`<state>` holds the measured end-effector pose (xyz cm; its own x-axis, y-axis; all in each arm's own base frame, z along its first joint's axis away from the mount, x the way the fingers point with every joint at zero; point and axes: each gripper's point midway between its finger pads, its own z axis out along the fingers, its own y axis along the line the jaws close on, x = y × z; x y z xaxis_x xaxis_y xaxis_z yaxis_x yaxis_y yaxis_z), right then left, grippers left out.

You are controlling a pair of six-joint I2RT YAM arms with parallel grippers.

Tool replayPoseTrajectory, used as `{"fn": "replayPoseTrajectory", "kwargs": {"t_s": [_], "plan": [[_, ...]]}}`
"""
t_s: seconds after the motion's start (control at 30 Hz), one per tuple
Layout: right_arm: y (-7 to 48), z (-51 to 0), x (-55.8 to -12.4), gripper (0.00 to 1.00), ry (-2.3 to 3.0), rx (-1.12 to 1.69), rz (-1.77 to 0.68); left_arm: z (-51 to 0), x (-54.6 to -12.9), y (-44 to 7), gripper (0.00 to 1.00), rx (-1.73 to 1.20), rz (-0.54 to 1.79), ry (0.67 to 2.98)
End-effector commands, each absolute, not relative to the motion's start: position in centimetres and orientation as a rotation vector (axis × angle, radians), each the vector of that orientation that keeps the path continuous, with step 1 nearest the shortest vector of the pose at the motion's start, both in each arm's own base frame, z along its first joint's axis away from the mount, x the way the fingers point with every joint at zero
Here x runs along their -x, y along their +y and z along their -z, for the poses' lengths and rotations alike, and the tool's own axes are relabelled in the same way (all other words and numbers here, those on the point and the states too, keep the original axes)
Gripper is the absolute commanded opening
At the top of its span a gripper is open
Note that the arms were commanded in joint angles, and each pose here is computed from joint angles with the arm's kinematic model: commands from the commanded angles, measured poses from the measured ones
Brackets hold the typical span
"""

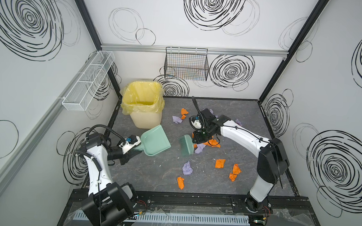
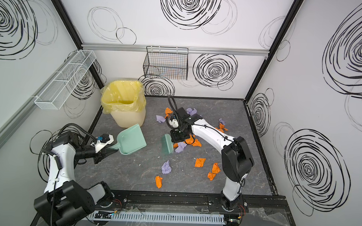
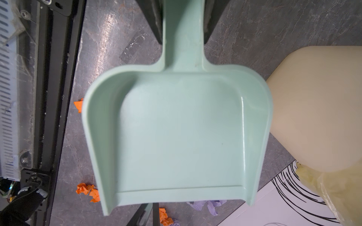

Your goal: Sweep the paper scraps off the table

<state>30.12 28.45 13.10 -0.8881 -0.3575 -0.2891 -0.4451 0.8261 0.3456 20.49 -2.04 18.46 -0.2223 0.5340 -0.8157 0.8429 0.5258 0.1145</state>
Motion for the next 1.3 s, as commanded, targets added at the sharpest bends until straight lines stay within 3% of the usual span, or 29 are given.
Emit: {"fn": "replayPoseTrajectory", "kwargs": {"t_s": [0.0,0.33,0.67,0.8,0.93,1.27], "plan": [[25.1,-14.0,-30.9,0.0,2.804,0.645,-0.386,-18.6,-20.4,-2.1,0.0,-1.112,0.463,1.879],[30.1,-22.6,-23.7,0.0,2.566,0.887,-1.116,-18.6,-20.6,-1.9,0.0,-1.103,0.466,1.878],[32.0,-20.4,-13.2,0.0,2.592,1.143,-1.4,-18.5,-20.4,-2.2,0.0,-1.102,0.484,1.87],[32.8,-18.1,-11.3,0.0,2.672,1.193,-1.377,-18.5,-20.3,-2.3,0.0,-1.1,0.485,1.868],[32.3,-15.0,-12.0,0.0,2.817,1.163,-1.21,-18.4,-20.2,-2.4,0.0,-1.103,0.487,1.866],[29.4,-12.4,-18.1,0.0,2.916,0.992,-0.775,-17.7,-19.9,-2.0,0.0,-1.108,0.475,1.884]]}}
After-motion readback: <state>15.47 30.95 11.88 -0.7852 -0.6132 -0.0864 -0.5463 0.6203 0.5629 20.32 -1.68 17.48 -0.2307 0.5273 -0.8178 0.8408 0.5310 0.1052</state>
